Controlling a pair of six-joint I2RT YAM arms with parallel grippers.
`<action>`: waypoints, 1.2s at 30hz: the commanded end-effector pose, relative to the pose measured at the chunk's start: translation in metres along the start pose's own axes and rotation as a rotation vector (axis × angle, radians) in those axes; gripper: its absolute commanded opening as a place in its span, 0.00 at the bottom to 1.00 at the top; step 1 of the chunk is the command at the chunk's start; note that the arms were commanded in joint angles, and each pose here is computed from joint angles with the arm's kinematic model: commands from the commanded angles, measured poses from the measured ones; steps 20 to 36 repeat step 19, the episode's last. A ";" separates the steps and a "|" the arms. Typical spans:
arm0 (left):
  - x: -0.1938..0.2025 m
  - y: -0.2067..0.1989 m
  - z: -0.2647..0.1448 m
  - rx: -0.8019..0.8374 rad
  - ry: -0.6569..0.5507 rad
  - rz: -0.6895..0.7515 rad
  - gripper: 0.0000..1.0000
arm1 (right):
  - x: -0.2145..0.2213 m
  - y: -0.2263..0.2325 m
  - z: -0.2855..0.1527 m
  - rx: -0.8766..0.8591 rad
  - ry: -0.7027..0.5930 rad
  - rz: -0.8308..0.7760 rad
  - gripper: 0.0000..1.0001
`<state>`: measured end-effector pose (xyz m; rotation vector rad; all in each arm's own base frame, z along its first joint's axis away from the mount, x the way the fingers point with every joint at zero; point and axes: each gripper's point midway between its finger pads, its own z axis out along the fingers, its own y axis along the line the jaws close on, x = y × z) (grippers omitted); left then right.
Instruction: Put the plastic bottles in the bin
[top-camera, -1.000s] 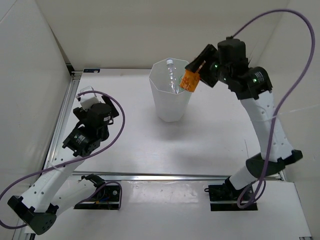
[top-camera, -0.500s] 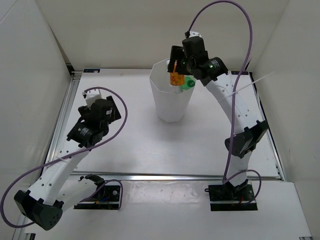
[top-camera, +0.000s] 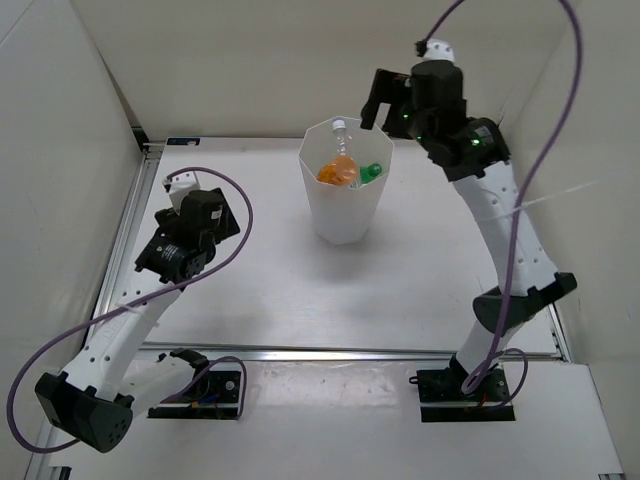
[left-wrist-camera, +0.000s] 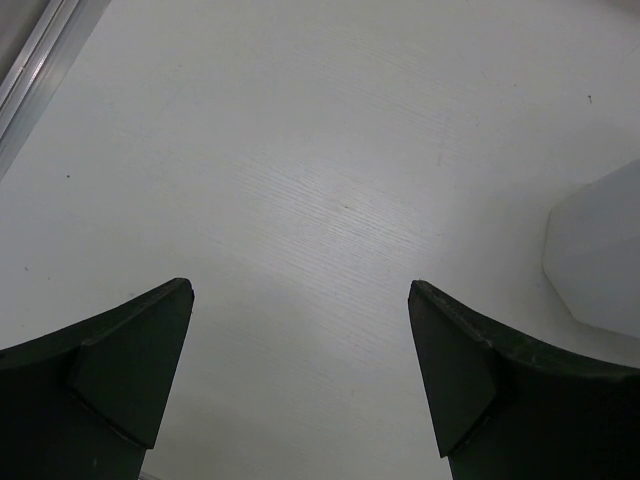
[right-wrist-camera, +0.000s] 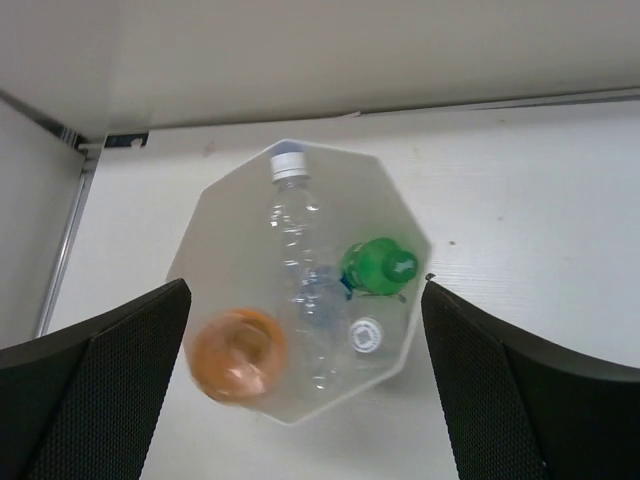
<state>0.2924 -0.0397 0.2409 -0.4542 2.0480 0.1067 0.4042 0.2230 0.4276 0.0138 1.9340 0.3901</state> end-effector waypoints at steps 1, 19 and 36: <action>-0.016 -0.007 -0.006 0.028 -0.018 -0.045 0.99 | -0.001 -0.035 -0.025 0.069 0.036 0.062 1.00; -0.009 -0.003 -0.001 0.035 0.017 -0.108 0.99 | 0.065 -0.112 -0.067 0.155 0.238 0.237 1.00; -0.009 -0.003 -0.001 0.035 0.017 -0.108 0.99 | 0.065 -0.112 -0.067 0.155 0.238 0.237 1.00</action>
